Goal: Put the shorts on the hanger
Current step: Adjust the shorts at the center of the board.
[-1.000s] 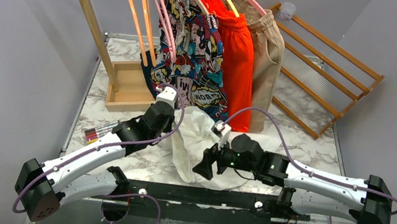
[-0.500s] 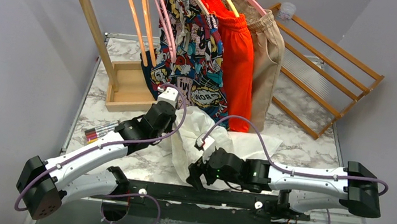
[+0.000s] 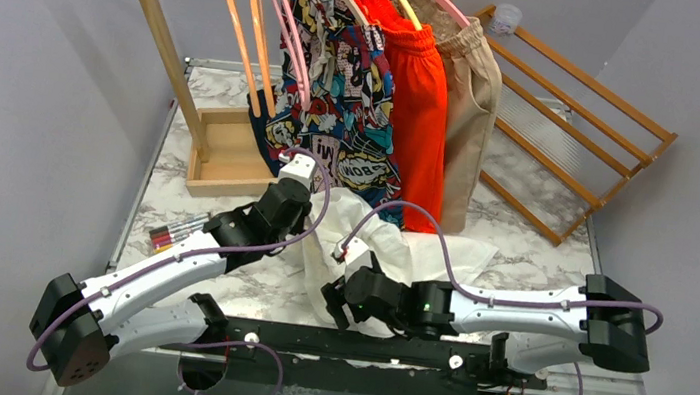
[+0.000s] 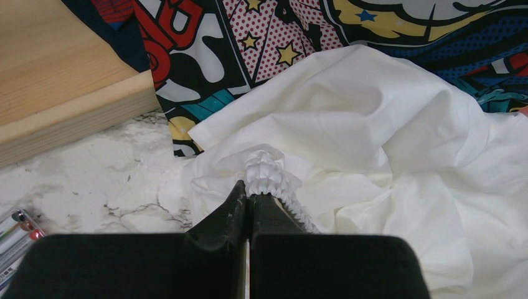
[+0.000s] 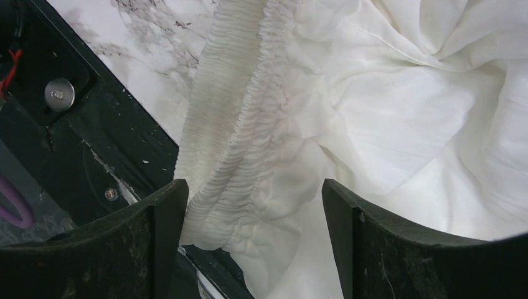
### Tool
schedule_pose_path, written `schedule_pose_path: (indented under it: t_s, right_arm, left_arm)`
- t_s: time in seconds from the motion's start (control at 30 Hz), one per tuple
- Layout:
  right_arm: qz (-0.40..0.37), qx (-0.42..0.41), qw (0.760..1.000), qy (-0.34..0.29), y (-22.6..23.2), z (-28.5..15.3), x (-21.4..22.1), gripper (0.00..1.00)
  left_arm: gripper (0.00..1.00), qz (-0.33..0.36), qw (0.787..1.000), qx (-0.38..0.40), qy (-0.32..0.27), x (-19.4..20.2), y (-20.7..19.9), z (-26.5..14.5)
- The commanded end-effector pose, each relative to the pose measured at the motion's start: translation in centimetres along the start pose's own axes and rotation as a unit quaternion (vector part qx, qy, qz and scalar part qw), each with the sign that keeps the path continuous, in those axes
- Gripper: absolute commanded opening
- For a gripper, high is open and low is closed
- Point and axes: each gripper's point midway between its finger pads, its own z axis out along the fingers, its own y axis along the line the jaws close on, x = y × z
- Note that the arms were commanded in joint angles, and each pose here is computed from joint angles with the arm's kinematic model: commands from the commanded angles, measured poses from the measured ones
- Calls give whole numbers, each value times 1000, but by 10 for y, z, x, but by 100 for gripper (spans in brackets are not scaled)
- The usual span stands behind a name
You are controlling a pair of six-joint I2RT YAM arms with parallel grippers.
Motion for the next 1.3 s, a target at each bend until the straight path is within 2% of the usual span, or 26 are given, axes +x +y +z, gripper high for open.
schedule_pose_path:
  t_s: [0.0,0.23,0.53,0.63,0.8,1.03,1.13,1.27]
  right_arm:
    - [-2,24,1000,9,-4,-5,-4,81]
    - [-14,-26,999,12,17,-16,-6,86]
    - [-32,-11,998,46,19,-6,11,84]
    - [-25,23,997,63,8,-3,20,74]
    - [-18,80,994,67,-14,-8,24,36]
    - [-14,151,988,38,-44,-24,0,2]
    - [2,182,983,8,-66,-32,-25,1]
    - [23,189,978,-80,-94,-56,-99,1]
  left_arm:
    - [0,-10,1000,10,-22,-19,-4,-4]
    - [0,-9,1000,7,-19,-16,-3,-2]
    - [0,-9,1000,9,-17,-15,-4,0]
    - [0,-10,1000,11,-18,-16,-4,-2]
    - [0,-14,1000,16,-22,-20,-5,-8]
    - [0,-34,997,42,-46,-45,-9,-32]
    - [0,-45,995,74,-58,-55,-15,-48]
    - [0,-62,980,164,-99,-83,-35,-88]
